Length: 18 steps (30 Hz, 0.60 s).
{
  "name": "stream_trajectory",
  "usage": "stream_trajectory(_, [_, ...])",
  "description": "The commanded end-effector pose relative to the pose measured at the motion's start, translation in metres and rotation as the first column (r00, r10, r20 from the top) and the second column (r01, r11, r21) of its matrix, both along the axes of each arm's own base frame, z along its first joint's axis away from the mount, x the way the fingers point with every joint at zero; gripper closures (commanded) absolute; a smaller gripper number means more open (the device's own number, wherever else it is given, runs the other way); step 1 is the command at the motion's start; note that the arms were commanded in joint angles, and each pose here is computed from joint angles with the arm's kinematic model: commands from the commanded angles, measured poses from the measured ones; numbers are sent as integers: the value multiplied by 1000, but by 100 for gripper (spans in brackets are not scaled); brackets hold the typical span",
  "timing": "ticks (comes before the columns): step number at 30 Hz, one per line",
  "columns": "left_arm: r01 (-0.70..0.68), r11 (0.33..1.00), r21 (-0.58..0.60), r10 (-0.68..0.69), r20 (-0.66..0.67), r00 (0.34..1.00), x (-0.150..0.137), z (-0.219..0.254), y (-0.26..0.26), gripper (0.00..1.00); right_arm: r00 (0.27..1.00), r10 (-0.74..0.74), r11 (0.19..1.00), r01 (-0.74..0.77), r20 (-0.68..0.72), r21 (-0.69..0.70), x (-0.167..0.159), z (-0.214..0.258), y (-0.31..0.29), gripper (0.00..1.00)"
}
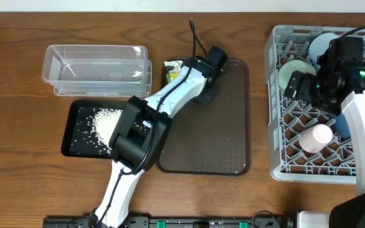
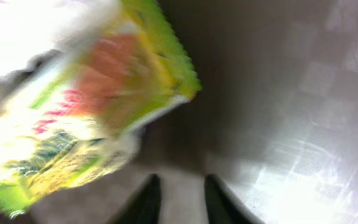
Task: Sort waste into correct bins and load items into the dishwasher rack
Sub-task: 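Close the left gripper on the yellow wrapper and lift it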
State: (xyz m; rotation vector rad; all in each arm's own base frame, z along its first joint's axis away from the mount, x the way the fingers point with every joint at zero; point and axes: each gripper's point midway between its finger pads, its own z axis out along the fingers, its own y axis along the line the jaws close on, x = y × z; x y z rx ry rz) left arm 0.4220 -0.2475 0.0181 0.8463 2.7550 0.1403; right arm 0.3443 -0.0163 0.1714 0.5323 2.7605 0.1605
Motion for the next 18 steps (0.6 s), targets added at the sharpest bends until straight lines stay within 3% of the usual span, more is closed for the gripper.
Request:
stream_trajectory(1, [-26,999,36,20,143,990,19,45,13,59,1000,-12,1000,12,10,6,0,4,0,1])
stream_trajectory(4, [34,998,52,-42,156,987,20,50,10,58,1000,-13,1000,13,11,6,0,4,0,1])
stream_trajectory(9, [96,992,80,-107,142,984,21,43,10,45,1000,-12,1000,12,11,6,0,4,0,1])
stream_trajectory(18, [136,986,95,-146,105,984,24,11,6,45,1000,-12,1000,12,11,6,0,4,0,1])
